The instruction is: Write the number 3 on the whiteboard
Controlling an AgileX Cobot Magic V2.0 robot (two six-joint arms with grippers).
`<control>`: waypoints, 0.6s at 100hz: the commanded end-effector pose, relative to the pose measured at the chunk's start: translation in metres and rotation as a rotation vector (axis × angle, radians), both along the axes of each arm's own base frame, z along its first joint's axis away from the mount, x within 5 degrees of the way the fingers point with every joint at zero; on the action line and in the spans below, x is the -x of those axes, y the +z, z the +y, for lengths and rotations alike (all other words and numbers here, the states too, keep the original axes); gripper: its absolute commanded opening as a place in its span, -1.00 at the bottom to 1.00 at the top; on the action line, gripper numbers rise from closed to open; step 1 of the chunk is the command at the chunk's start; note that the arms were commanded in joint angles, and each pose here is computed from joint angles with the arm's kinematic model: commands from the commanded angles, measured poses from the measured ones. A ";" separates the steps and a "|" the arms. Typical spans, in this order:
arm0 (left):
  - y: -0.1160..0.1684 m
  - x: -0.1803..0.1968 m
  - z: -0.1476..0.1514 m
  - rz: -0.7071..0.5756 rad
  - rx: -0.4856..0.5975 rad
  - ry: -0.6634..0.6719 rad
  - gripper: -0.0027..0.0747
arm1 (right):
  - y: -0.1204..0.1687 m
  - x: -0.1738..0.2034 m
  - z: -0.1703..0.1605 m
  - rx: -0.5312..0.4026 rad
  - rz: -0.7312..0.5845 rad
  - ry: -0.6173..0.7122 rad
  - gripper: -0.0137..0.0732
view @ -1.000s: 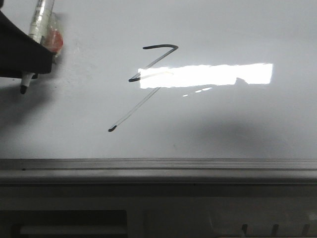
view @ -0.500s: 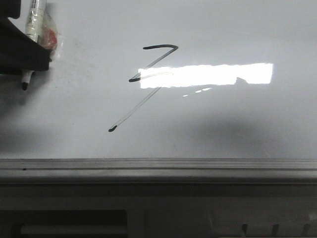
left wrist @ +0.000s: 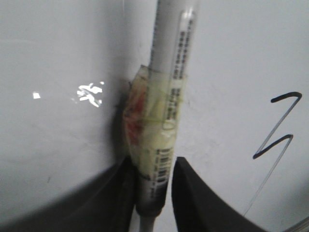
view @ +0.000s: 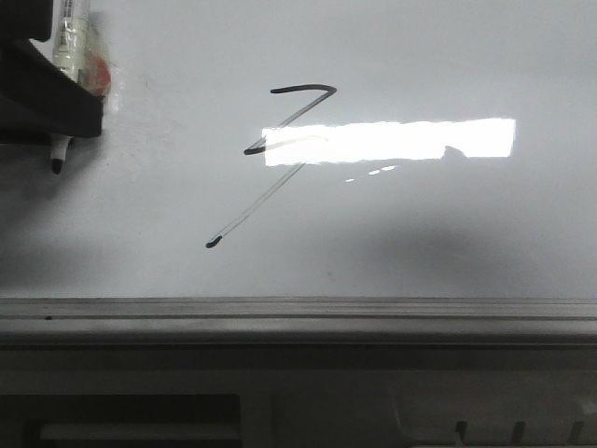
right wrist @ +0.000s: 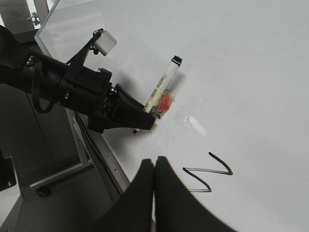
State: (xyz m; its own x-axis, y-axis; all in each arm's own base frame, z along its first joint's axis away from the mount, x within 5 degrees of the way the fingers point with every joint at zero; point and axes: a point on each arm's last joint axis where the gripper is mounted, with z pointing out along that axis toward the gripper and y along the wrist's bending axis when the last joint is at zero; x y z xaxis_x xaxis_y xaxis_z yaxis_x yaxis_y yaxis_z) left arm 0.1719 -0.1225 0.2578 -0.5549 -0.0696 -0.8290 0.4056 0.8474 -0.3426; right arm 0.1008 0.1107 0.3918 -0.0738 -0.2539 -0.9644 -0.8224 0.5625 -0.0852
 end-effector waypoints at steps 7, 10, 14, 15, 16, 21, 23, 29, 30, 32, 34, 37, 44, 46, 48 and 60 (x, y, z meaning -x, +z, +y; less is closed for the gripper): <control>0.008 -0.008 0.002 -0.045 0.013 0.065 0.13 | 0.014 -0.003 -0.001 -0.071 -0.043 -0.037 -0.80; 0.008 -0.009 0.002 -0.050 0.013 0.071 0.19 | 0.014 -0.003 -0.001 -0.071 -0.043 -0.037 -0.80; 0.008 -0.009 0.003 -0.055 0.012 0.078 0.21 | 0.014 -0.003 -0.001 -0.071 -0.043 -0.037 -0.80; 0.009 -0.009 0.003 -0.058 0.012 0.081 0.22 | 0.014 -0.003 -0.001 -0.071 -0.043 -0.037 -0.80; 0.009 -0.009 0.003 -0.058 0.012 0.081 0.22 | 0.014 -0.003 -0.001 -0.071 -0.043 -0.037 -0.80; 0.009 -0.010 0.004 -0.067 0.013 0.091 0.22 | 0.014 -0.003 -0.001 -0.071 -0.043 -0.037 -0.80; 0.010 -0.010 0.004 -0.071 0.014 0.095 0.22 | 0.014 -0.003 -0.001 -0.071 -0.043 -0.037 -0.80; 0.013 -0.008 0.006 -0.085 0.023 0.098 0.22 | 0.014 -0.003 -0.001 -0.071 -0.043 -0.037 -0.80; 0.014 -0.008 0.006 -0.087 0.025 0.098 0.22 | 0.014 -0.003 -0.002 -0.073 -0.045 -0.037 -0.80; 0.016 -0.006 0.007 -0.095 0.031 0.098 0.22 | 0.014 -0.002 -0.002 -0.074 -0.047 -0.037 -0.80; 0.019 -0.005 0.008 -0.104 0.038 0.098 0.22 | 0.014 -0.002 -0.002 -0.072 -0.049 -0.038 -0.80; 0.023 -0.003 0.010 -0.119 0.049 0.098 0.22 | 0.015 -0.002 -0.003 -0.070 -0.056 -0.039 -0.80; 0.035 0.006 0.015 -0.163 0.086 0.095 0.22 | 0.014 0.001 -0.006 -0.059 -0.078 -0.044 -0.80; 0.039 0.009 0.017 -0.181 0.097 0.091 0.22 | 0.014 0.002 -0.007 -0.056 -0.086 -0.046 -0.80; 0.043 0.012 0.019 -0.201 0.108 0.091 0.22 | 0.012 0.002 -0.008 -0.052 -0.091 -0.050 -0.80; 0.066 0.031 0.032 -0.351 0.116 0.069 0.21 | 0.002 0.005 -0.015 -0.060 -0.113 -0.085 -0.80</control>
